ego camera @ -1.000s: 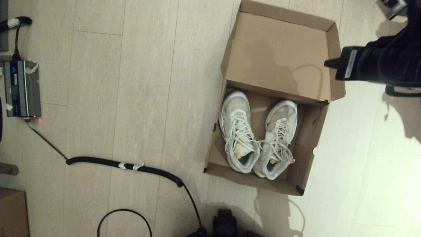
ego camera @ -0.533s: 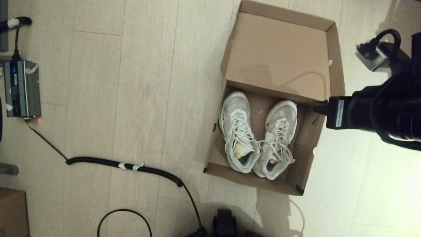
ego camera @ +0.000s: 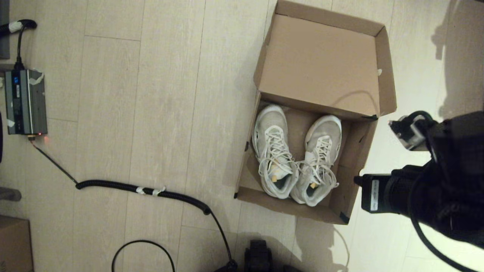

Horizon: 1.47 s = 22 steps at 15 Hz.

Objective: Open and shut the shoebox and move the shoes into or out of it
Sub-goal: Put the shoes out of the shoe box

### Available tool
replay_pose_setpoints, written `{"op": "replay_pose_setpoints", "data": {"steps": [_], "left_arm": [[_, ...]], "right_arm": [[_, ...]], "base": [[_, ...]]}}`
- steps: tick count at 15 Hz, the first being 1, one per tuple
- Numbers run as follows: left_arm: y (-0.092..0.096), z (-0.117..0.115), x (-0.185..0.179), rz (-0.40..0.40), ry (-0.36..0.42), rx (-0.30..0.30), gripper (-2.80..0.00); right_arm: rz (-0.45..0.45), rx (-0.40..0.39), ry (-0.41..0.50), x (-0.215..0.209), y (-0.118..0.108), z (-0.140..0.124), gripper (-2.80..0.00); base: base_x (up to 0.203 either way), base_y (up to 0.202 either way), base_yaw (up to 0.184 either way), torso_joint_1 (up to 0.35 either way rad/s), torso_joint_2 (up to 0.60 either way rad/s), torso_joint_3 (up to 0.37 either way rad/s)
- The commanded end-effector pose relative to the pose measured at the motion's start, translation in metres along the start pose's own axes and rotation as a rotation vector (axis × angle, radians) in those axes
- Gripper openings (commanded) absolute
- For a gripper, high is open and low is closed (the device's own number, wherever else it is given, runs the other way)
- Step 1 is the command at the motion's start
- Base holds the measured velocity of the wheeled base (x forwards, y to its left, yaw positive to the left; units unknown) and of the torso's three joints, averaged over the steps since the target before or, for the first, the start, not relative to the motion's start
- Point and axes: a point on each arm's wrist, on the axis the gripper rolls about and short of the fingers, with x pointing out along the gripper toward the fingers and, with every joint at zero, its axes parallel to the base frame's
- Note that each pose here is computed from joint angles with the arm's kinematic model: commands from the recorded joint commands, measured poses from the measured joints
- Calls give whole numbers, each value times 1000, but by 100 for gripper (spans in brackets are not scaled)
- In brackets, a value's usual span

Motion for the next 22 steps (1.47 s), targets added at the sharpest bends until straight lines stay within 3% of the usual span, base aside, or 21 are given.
{"op": "replay_pose_setpoints", "data": {"steps": [1, 3, 5, 6, 7, 11, 16, 22], "left_arm": [[0, 0, 0, 0, 5, 0, -280], [0, 0, 0, 0, 3, 0, -280], [0, 0, 0, 0, 3, 0, -280], [0, 0, 0, 0, 5, 0, -280], [0, 0, 0, 0, 5, 0, -280], [0, 0, 0, 0, 3, 0, -280], [0, 0, 0, 0, 5, 0, -280], [0, 0, 0, 0, 5, 0, -280]], "right_arm": [[-7, -27, 65, 11, 9, -20, -280], [-49, -27, 111, 30, 21, -38, -280], [-73, -18, 101, 50, 34, -48, -280], [-76, -20, 102, 58, 39, -54, -85], [-72, -29, 106, 65, 46, -60, 0], [-116, -54, 82, 91, 68, -70, 0], [-175, -76, 83, 107, 72, -82, 0], [-266, -46, -64, 142, 83, -91, 0]], "base": [[0, 0, 0, 0, 0, 0], [0, 0, 0, 0, 0, 0], [0, 0, 0, 0, 0, 0], [0, 0, 0, 0, 0, 0], [0, 0, 0, 0, 0, 0], [0, 0, 0, 0, 0, 0], [0, 0, 0, 0, 0, 0], [0, 0, 0, 0, 0, 0]]}}
